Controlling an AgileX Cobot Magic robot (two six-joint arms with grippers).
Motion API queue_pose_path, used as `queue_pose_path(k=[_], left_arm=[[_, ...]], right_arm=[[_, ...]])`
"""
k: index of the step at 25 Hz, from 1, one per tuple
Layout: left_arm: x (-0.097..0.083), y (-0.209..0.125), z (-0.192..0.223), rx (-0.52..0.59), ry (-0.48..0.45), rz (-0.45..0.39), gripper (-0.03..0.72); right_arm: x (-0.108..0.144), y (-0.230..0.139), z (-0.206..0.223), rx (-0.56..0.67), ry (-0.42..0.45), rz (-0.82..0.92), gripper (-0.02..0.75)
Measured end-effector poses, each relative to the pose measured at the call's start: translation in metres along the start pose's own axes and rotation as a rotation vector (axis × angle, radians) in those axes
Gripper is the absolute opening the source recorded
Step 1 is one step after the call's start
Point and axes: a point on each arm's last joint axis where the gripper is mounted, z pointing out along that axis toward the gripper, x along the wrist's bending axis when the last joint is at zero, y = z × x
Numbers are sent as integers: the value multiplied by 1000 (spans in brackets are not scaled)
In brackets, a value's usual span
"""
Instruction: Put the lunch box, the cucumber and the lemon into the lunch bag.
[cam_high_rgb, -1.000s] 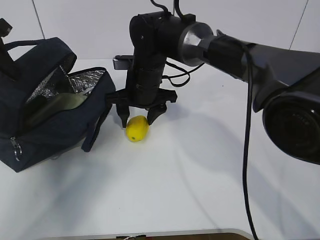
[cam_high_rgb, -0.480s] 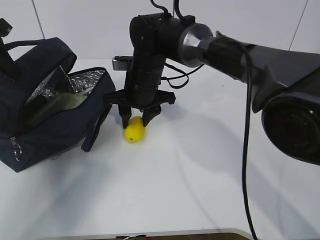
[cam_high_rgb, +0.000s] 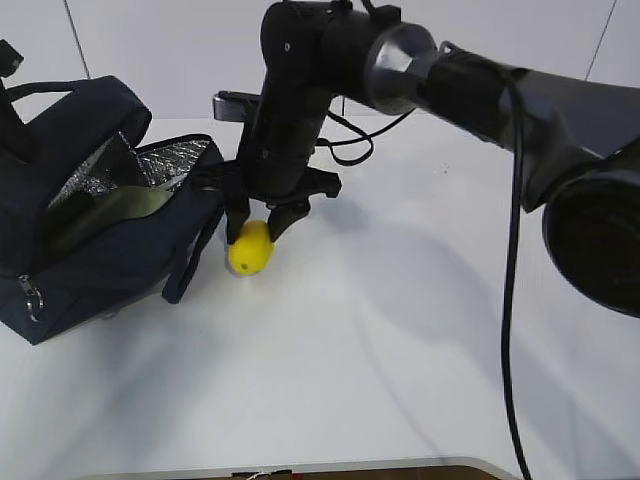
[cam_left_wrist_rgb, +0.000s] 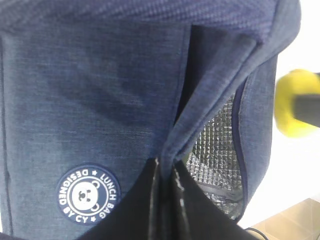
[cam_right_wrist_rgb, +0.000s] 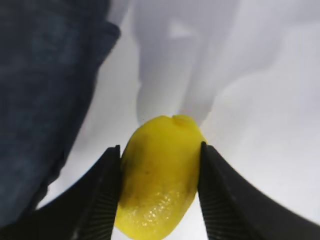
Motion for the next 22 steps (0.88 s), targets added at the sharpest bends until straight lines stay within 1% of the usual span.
queue_pose_path(k=[4,12,15,18,22], left_arm=[[1,0,0,2,9,2,-13],[0,0,0,0,2,0,-13],[-1,0,0,-5,-14,-8,-13],[-1,1,0,-6,-20,-10,-13],[-3,1,0,-12,-40,-17,-13]], right_arm=[[7,1,-25,-36,38,-16,361],[27,0,-74,-106,173,-53,358],[34,0,-77,-118,249,-72,358],[41,6,-80,-188,326,-87,358],[45,12,-65,-221,407,-81,358]])
